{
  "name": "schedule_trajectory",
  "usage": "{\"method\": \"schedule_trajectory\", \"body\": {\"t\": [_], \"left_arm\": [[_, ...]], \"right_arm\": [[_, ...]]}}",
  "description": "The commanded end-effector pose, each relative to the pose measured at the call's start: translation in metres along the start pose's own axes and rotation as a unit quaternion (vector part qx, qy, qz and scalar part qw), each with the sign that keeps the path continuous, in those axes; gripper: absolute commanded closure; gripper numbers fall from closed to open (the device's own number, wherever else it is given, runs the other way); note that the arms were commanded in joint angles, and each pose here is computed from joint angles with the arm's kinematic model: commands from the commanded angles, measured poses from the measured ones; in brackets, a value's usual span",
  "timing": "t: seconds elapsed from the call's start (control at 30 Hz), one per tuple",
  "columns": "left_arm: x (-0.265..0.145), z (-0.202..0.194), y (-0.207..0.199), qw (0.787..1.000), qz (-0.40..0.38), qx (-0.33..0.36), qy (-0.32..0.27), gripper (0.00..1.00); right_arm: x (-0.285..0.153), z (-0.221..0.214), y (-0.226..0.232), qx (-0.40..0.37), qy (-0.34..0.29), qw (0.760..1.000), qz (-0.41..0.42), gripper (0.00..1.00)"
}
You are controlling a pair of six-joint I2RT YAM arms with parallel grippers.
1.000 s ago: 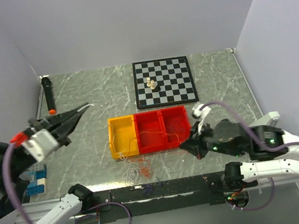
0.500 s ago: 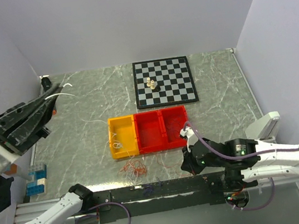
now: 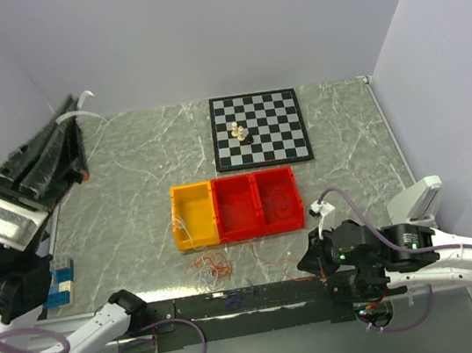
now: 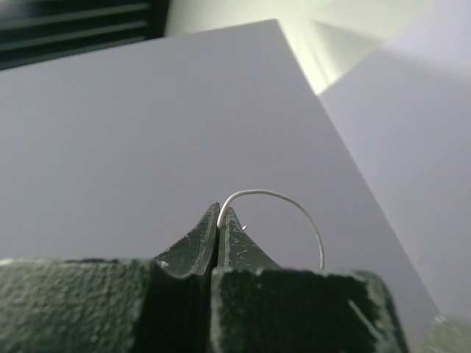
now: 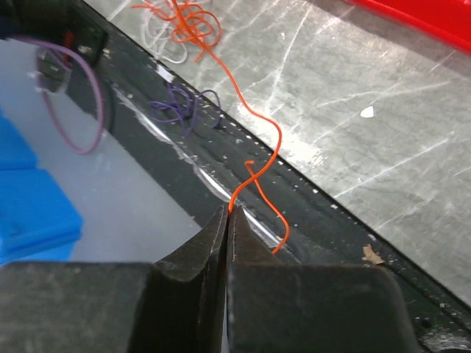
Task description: Untangle the cables
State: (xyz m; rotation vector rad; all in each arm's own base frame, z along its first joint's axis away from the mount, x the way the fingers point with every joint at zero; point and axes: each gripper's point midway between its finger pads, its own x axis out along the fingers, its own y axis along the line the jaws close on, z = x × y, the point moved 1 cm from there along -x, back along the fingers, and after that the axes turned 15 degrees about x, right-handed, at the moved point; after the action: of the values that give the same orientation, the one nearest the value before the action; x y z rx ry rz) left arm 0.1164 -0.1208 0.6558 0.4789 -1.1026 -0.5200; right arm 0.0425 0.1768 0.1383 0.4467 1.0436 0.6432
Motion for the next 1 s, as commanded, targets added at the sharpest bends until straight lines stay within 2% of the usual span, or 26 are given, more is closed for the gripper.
{"method": "schedule_trajectory", "body": {"t": [0.0,0.13,0.33,0.53,0.6,0.7,0.83,0.97], "left_arm": [[0.002,0.028,0.077,0.980,0.180,0.071,-0.040,0.99],[0.004,0.032,0.102,0.961,0.245,0.116,-0.047,0.99],[0.014,0.059,0.123,0.945,0.270,0.160,-0.089,0.99],[0.016,0.091,0.141,0.918,0.292,0.237,-0.127,0.98],[0.021,0.091,0.139,0.919,0.278,0.249,-0.124,0.95],[0.022,0.082,0.124,0.924,0.244,0.271,-0.114,0.96],[0.018,0.075,0.103,0.897,0.226,0.360,-0.122,0.96],[0.027,0.050,0.085,0.939,0.160,0.291,-0.087,0.94]], "right_arm": [[-0.001,-0.006,-0.006,0.033,0.001,0.999,-0.001,1.00],[0.004,-0.003,0.012,0.033,0.004,0.999,0.028,1.00],[0.019,-0.014,0.012,0.033,0.032,0.999,0.014,1.00],[0.021,-0.022,0.005,0.047,0.046,0.998,0.009,1.00],[0.020,-0.028,0.000,0.051,0.054,0.997,0.009,1.00],[0.016,-0.032,-0.003,0.059,0.062,0.996,0.008,1.00],[0.011,-0.032,-0.007,0.073,0.064,0.995,-0.011,1.00],[0.007,-0.019,0.010,0.068,0.043,0.997,0.018,1.00]]}}
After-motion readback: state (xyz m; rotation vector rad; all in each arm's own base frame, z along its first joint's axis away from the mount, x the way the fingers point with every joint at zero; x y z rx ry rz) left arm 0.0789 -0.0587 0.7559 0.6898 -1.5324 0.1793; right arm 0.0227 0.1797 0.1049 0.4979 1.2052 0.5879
